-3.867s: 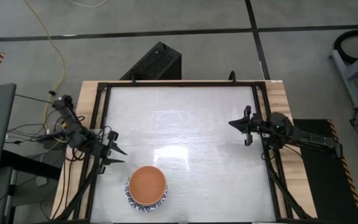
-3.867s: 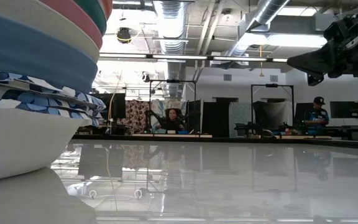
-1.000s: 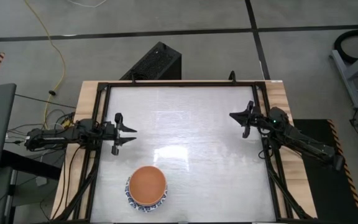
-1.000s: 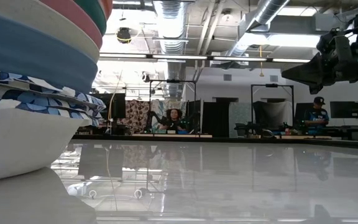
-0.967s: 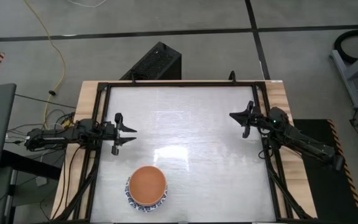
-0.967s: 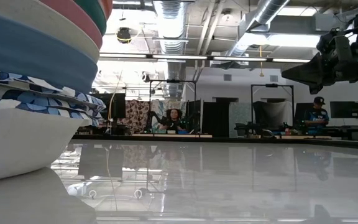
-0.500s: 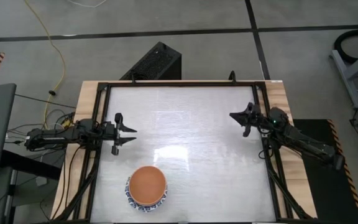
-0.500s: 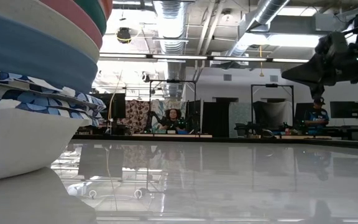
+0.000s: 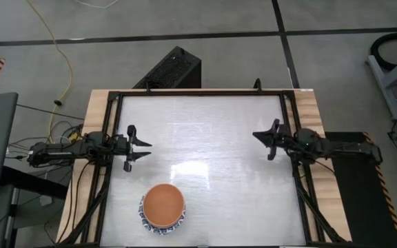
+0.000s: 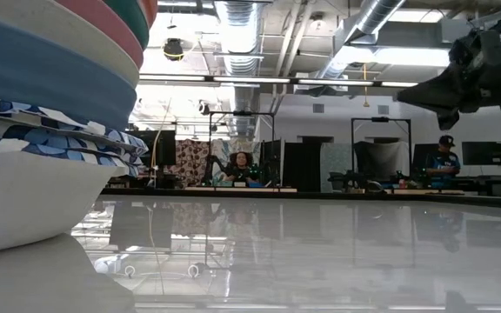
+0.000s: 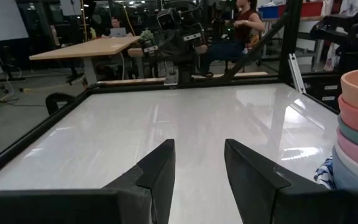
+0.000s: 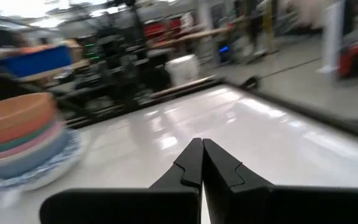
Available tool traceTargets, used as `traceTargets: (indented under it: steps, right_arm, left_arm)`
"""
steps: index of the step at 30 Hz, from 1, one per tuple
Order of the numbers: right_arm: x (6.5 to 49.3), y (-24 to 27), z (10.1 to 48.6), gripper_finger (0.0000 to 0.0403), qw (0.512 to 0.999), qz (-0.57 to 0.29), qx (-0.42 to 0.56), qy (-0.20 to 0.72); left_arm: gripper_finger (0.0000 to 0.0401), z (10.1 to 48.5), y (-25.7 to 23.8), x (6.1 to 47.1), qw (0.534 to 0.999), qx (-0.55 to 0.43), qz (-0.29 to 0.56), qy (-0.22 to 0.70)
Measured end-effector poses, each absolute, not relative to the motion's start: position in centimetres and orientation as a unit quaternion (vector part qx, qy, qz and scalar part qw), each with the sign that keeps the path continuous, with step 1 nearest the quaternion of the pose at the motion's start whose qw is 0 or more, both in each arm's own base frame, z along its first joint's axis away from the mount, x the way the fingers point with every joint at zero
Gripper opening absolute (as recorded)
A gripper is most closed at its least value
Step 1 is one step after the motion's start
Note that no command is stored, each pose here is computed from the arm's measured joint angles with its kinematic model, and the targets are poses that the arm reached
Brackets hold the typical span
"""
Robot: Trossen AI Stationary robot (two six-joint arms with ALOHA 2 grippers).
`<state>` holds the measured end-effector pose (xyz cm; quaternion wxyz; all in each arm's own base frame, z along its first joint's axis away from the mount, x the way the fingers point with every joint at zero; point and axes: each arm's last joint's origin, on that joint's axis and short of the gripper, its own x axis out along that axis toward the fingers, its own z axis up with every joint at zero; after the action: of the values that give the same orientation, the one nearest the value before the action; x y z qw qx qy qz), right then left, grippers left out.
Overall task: Nest bowls inside each other
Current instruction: Return to Home Position
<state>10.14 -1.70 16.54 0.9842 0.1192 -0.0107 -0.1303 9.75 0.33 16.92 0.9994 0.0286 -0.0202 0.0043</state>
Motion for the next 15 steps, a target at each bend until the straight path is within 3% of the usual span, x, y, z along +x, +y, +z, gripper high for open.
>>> traceTargets:
  steps: [4,15]
  right_arm:
    - [10.09,-1.49,16.72,0.0025,0.979,-0.184,0.082,-0.020]
    - [10.14,-1.21,16.74,0.0025,0.985,-0.163,0.052,-0.014]
  left_arm:
    - [0.0130,16.92,0.33,9.75,0.999,0.029,0.004,-0.020]
    - [0.0130,16.92,0.33,9.75,0.999,0.029,0.004,-0.020]
